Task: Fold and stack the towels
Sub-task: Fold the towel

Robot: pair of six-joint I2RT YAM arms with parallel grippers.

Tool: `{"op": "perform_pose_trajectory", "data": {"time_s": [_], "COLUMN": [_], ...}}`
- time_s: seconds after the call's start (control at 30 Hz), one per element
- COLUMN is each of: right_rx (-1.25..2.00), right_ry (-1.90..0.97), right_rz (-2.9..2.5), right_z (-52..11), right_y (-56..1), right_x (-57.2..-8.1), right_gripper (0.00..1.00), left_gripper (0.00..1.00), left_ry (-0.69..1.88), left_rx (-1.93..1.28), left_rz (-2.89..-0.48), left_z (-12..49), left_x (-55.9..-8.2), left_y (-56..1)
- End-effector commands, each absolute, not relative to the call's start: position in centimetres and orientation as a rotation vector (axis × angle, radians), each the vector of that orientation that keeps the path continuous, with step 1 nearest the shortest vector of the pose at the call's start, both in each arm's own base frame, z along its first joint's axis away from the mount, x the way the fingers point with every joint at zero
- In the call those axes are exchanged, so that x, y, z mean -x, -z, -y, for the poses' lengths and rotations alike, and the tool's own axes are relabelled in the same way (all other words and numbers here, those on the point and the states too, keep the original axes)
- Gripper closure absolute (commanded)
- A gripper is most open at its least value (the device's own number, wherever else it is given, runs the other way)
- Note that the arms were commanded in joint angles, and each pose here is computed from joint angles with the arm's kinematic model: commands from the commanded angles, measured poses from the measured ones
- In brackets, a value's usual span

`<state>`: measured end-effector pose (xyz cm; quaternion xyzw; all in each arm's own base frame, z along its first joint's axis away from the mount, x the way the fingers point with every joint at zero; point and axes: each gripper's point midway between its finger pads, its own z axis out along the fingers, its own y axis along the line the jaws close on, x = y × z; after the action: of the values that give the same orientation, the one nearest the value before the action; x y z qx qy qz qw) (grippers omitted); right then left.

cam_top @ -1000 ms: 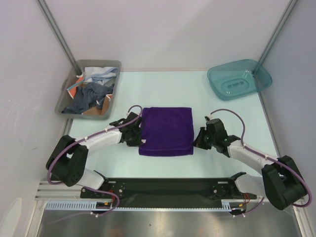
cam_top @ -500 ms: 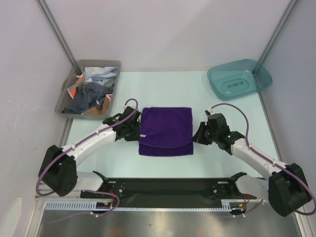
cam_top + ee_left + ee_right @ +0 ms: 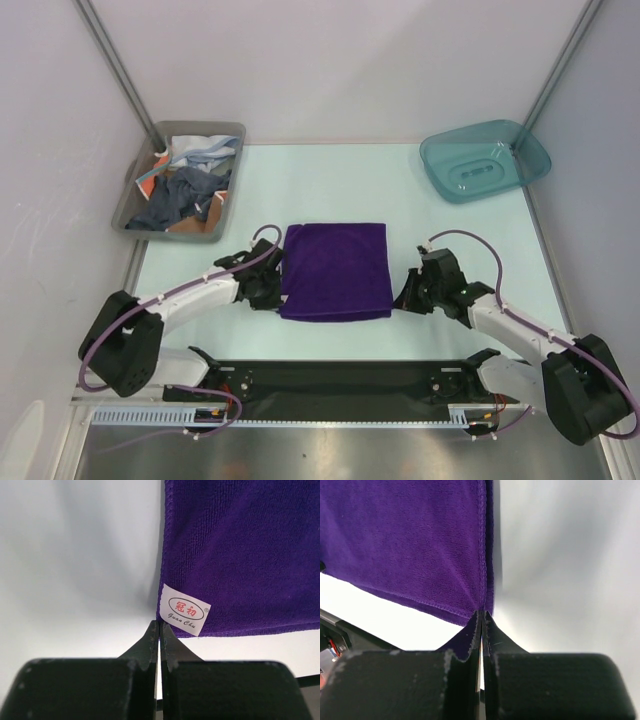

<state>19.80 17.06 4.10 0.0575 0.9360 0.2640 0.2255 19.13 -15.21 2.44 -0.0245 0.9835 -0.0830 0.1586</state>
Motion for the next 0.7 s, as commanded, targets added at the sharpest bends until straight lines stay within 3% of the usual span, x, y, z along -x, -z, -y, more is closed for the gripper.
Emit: {"op": "perform_pose_trajectory", "data": {"time_s": [0.0, 0.47, 0.67], "right_rx": [-0.156, -0.164, -0.195], "right_ry": [-0.722, -0.868, -0.825], "right_rz": [-2.541, -2.450, -2.498], "right_z": [-17.1, -18.0, -17.1], "right_y": [-4.2, -7.4, -5.0], "right_x": [-20.5, -19.6, -18.4], "right_gripper": [1.00, 1.00, 1.00], "left_gripper": [1.00, 1.00, 1.00], "left_ry": [0.257, 0.386, 0.349], "left_rx": [0.089, 0.104, 0.111], "left_rz": [-2.781, -2.744, -2.778], "left_z": [15.8, 16.9, 16.2], "left_x": [-19.9, -19.4, -18.4], "left_y": [-2.3, -3.9, -2.3]}}
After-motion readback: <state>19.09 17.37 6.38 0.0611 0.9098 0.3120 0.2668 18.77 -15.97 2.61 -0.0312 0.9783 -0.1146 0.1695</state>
